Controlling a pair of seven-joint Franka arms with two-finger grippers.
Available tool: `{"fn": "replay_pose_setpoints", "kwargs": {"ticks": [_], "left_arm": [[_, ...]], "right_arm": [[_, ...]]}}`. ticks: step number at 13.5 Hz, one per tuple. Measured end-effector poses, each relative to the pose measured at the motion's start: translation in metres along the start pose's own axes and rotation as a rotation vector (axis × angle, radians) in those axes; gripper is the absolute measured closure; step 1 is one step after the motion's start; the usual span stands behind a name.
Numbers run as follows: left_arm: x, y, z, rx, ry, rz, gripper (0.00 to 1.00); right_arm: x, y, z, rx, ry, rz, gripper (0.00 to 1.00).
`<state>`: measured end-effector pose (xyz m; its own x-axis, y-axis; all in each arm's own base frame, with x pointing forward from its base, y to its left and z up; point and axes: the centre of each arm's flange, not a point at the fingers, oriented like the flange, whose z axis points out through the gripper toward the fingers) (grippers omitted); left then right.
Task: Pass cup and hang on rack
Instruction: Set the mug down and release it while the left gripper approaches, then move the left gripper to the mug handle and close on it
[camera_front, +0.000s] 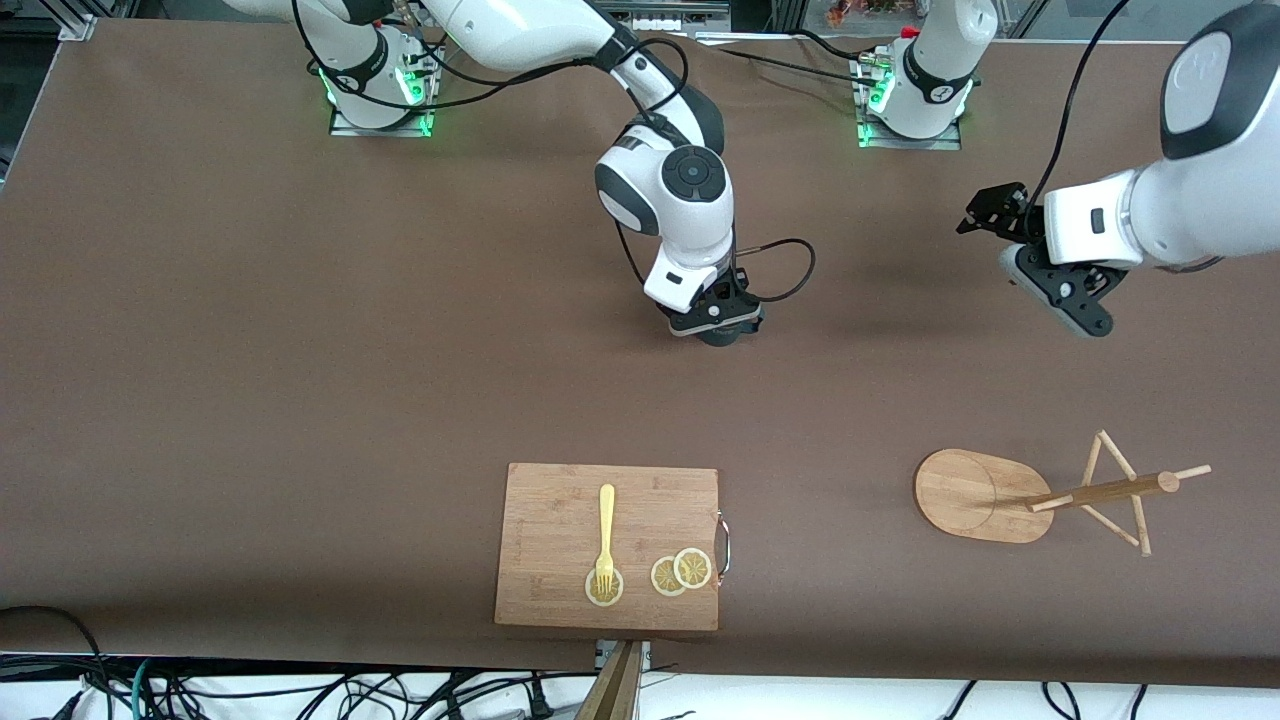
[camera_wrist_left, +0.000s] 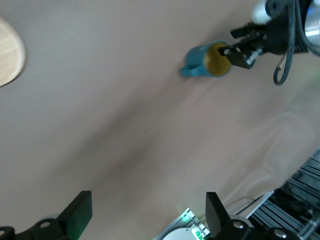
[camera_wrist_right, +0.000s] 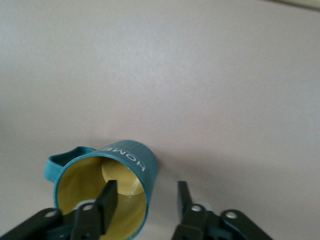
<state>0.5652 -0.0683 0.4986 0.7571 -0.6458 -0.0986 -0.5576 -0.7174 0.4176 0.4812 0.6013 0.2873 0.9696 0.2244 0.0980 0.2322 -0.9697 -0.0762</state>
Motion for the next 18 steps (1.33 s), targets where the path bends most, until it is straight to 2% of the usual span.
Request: {"fn": "replay_pose_setpoints", "kwargs": {"ticks": [2,3,4,6,7,9,11,14,18], "left_arm": [[0.000,-0.027,0.031,-0.118,0.106,0.159,0.00],[-0.001,-0.039,0.051,-0.152,0.161,0.228,0.00],[-0.002,-0.049,0.073,-0.170,0.213,0.291,0.00],[0.000,-0.057,0.109,-0.182,0.310,0.403,0.00],[0.002,-0.057,0.122,-0.178,0.350,0.463,0.00],[0.007,-0.055,0.154,-0.193,0.454,0.590,0.00],[0.012,-0.063,0.192,-0.175,0.553,0.703,0.00],[0.028,-0.075,0.260,-0.193,0.756,0.787,0.00],[0.037,-0.082,0.339,-0.212,0.923,0.786,0.00]], "right_arm": [[0.021,0.019,-0.060,0.010,0.022,0.036,0.18],[0.032,0.039,-0.097,0.006,0.020,0.066,0.07],[0.044,0.068,-0.134,-0.007,0.011,0.110,0.00],[0.073,0.151,-0.201,-0.020,0.019,0.219,0.00],[0.085,0.195,-0.227,-0.007,0.020,0.258,0.00],[0.094,0.282,-0.263,0.034,-0.042,0.289,0.00],[0.089,0.362,-0.290,0.036,-0.105,0.287,0.00],[0.055,0.442,-0.333,0.031,-0.124,0.309,0.00],[-0.024,0.492,-0.376,-0.008,-0.115,0.342,0.00]]}}
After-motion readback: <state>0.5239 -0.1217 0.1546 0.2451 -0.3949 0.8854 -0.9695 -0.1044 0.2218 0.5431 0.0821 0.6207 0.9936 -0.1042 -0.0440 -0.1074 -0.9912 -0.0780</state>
